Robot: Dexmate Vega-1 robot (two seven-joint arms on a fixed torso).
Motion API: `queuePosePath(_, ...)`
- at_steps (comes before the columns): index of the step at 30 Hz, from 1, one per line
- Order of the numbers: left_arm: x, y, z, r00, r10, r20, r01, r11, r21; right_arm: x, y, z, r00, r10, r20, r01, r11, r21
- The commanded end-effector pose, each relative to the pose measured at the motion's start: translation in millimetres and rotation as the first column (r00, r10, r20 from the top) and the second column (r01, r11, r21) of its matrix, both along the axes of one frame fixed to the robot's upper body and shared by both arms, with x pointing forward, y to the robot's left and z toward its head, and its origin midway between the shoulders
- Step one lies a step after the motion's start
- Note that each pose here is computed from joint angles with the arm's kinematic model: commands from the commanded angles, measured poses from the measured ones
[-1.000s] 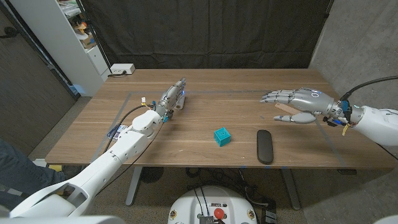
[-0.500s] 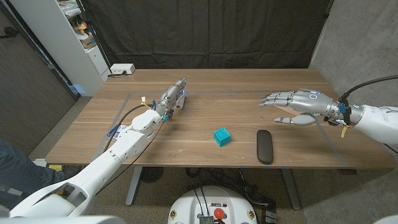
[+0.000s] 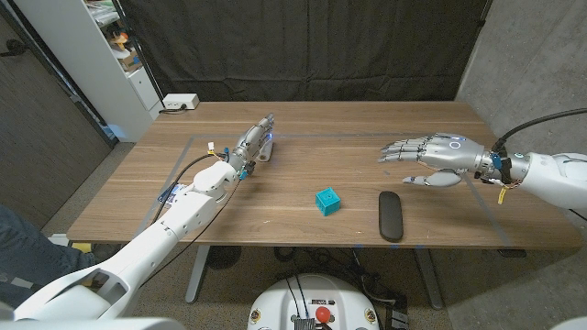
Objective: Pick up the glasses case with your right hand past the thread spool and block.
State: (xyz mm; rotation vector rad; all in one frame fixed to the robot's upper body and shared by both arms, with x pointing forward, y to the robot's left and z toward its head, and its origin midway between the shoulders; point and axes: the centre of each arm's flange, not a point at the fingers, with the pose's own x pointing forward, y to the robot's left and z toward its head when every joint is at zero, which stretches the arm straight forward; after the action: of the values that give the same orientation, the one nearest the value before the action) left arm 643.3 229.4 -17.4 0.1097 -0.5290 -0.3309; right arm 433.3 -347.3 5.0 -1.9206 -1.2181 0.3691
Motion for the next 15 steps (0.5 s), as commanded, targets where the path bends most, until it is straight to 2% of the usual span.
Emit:
queuePosePath(1,2.0,4.8,-1.6,1.0,-0.002,-0.005,0.002,1.0,0.002,2.5,10.2,-2.2,1.0,-0.013,-0.007,0.013,0.998,-0.055)
queuePosePath(15,1.8,10.3,-5.9,1.0,0.005,-0.012,-0.006,1.0,-0.002,5.2,16.9,-5.4,1.0,-0.022,-0.01,0.021,0.99,-0.141)
